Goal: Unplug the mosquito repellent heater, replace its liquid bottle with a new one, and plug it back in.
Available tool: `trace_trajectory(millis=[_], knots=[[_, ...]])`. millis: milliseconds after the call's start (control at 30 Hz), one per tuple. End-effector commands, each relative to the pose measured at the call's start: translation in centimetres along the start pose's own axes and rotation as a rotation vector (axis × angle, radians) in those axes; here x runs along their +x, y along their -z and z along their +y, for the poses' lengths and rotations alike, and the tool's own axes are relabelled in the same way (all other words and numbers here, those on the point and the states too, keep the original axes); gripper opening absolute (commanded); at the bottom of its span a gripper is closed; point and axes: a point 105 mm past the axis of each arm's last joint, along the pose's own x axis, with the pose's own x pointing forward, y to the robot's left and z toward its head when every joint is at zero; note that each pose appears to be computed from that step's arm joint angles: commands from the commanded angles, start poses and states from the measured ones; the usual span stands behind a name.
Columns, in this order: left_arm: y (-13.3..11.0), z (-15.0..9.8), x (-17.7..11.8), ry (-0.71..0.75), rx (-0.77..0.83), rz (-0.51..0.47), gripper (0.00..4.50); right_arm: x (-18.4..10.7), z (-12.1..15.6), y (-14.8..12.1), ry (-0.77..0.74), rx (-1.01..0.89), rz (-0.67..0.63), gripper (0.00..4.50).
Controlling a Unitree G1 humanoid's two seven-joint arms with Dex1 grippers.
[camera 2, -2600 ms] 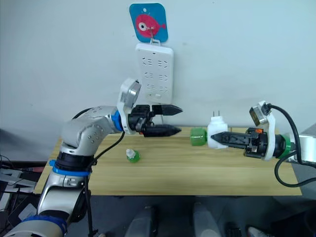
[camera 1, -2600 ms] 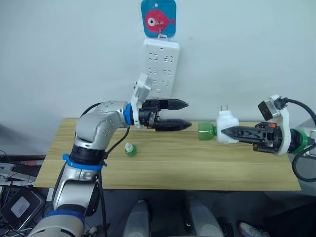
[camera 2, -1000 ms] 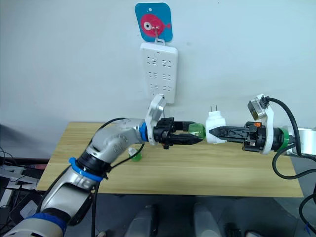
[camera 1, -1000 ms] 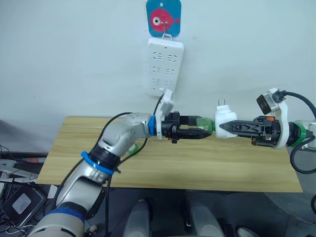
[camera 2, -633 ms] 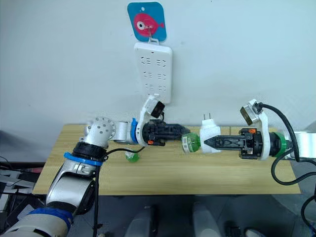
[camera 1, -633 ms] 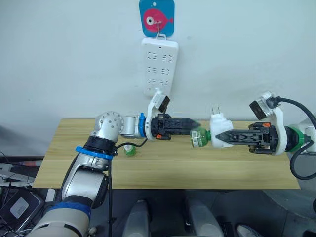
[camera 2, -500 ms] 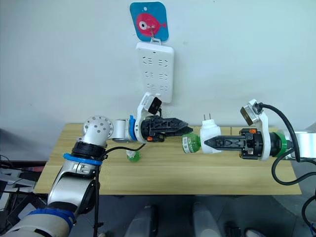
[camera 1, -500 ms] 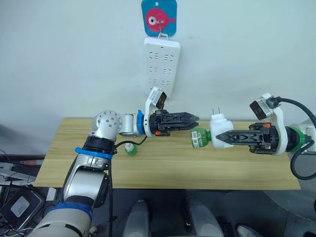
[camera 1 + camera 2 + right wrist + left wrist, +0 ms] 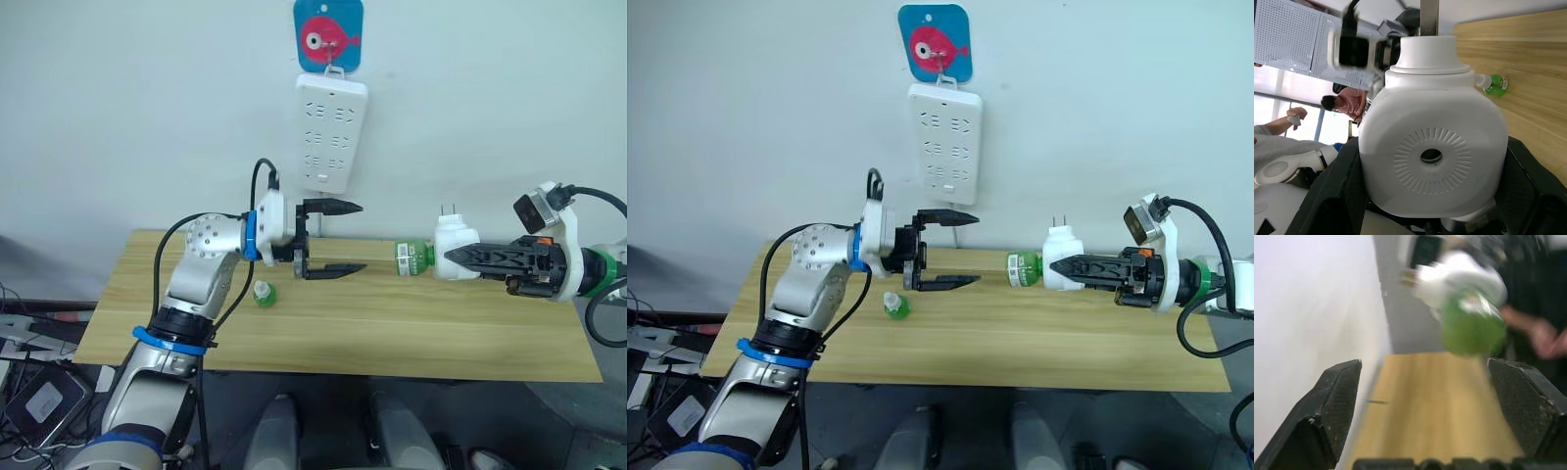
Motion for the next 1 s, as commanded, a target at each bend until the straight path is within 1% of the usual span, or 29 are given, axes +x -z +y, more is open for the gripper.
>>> trace_trajectory(millis=[33,100,200,333,533,700,900,1000], knots=[[-1.1,-1.0,-0.3,-0.027,0.494,-0.067,4.47,-0.5,1.1,-0.6,-0.031,-0.03,-0.023,3.0],[-0.7,-1.5,0.3,-0.03,0.557,-0.087,4.47,-0.3,1.1,-0.5,-0.035,-0.033,-0.02,3.0],[-1.1,-2.0,1.7,-0.053,0.65,-0.143,4.47,0.1,1.2,-0.3,-0.045,-0.035,-0.009,3.0],[-1.5,-1.7,3.0,-0.096,0.717,-0.18,4.47,0.5,1.6,-0.4,-0.072,-0.049,-0.002,3.0],[-1.6,-2.1,4.1,-0.105,0.761,-0.214,4.47,1.1,2.0,-0.3,-0.097,-0.066,0.01,3.0],[-1.2,-2.8,4.2,-0.076,0.771,-0.211,4.47,1.1,2.1,-0.4,-0.102,-0.072,0.01,3.0],[-1.1,-2.4,3.9,-0.086,0.793,-0.205,4.47,1.0,2.2,-0.1,-0.1,-0.075,0.018,3.0],[-1.6,-2.4,4.2,-0.093,0.817,-0.23,4.47,1.2,2.3,-0.1,-0.106,-0.079,0.018,3.0]])
